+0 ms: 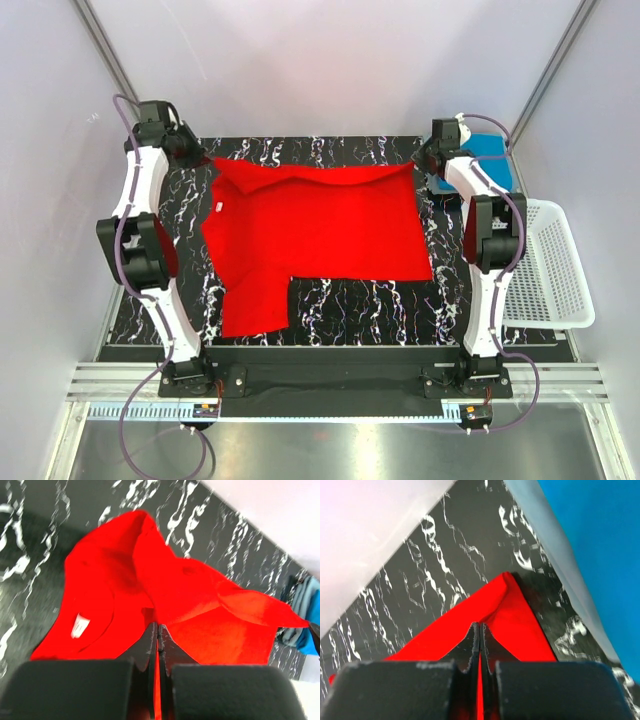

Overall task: Fold and stack the t-shirts
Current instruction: Fold the tshirt

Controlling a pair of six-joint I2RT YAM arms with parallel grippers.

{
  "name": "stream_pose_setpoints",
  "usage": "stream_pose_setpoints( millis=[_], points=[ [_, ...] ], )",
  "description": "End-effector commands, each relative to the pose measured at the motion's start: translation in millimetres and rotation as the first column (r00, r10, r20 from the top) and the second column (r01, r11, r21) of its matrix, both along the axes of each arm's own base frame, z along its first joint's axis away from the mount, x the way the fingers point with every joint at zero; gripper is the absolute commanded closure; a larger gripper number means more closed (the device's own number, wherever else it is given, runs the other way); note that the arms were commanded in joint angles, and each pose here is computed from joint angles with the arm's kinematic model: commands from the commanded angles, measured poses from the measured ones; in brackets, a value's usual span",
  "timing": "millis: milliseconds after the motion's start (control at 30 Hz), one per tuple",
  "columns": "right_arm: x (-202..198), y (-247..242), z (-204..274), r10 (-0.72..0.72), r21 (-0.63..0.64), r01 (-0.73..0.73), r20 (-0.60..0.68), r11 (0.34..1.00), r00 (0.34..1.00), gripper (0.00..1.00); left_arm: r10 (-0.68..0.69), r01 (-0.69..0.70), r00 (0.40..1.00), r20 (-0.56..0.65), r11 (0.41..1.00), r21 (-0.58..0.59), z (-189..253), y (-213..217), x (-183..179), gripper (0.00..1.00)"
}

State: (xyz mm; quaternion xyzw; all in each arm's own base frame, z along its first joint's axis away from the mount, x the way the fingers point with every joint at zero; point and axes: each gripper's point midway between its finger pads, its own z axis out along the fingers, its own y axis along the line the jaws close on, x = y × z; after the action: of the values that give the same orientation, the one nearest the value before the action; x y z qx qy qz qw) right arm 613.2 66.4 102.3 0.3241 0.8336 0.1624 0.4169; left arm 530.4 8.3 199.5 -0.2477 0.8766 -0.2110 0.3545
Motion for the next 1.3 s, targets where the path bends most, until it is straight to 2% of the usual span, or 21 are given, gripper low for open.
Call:
stream_pose_setpoints(
  millis=[0, 233, 500, 667, 800, 900, 1267],
  points=[
    [-12, -1, 44, 0.027, -0.01, -0.026, 0.064, 1.0, 0.998, 1.0, -0.002, 0.003, 1.0, -0.019, 0.999, 0.046, 19, 10, -29, 1.0],
    [-34, 2, 32, 0.071, -0.023, -0.071, 0.002, 0.997, 0.997, 1.0, -0.032, 0.042, 0.989, -0.147, 0.997, 0.064, -17, 8, -64, 1.0],
    [-61, 9, -13, 0.132, -0.005, -0.133, -0.117, 0.991, 0.984, 1.0, -0.026, 0.051, 0.969, -0.246, 0.994, 0.098, -59, 10, -102, 1.0],
    [-77, 8, -45, 0.129, 0.004, -0.131, -0.222, 0.991, 0.966, 1.0, -0.018, 0.049, 0.958, -0.286, 0.993, 0.103, -76, 11, -113, 1.0],
    [-85, 5, -54, 0.12, -0.005, -0.125, -0.248, 0.992, 0.961, 1.0, -0.002, 0.045, 0.95, -0.313, 0.99, 0.13, -85, 16, -121, 1.0],
    [-84, 1, -51, 0.11, -0.03, -0.121, -0.242, 0.992, 0.964, 1.0, 0.027, 0.024, 0.953, -0.302, 0.986, 0.164, -79, 23, -118, 1.0],
    [-74, 8, -5, 0.163, -0.018, -0.168, -0.153, 0.986, 0.975, 1.0, 0.047, -0.007, 0.969, -0.241, 0.986, 0.164, -35, 26, -99, 1.0]
  ],
)
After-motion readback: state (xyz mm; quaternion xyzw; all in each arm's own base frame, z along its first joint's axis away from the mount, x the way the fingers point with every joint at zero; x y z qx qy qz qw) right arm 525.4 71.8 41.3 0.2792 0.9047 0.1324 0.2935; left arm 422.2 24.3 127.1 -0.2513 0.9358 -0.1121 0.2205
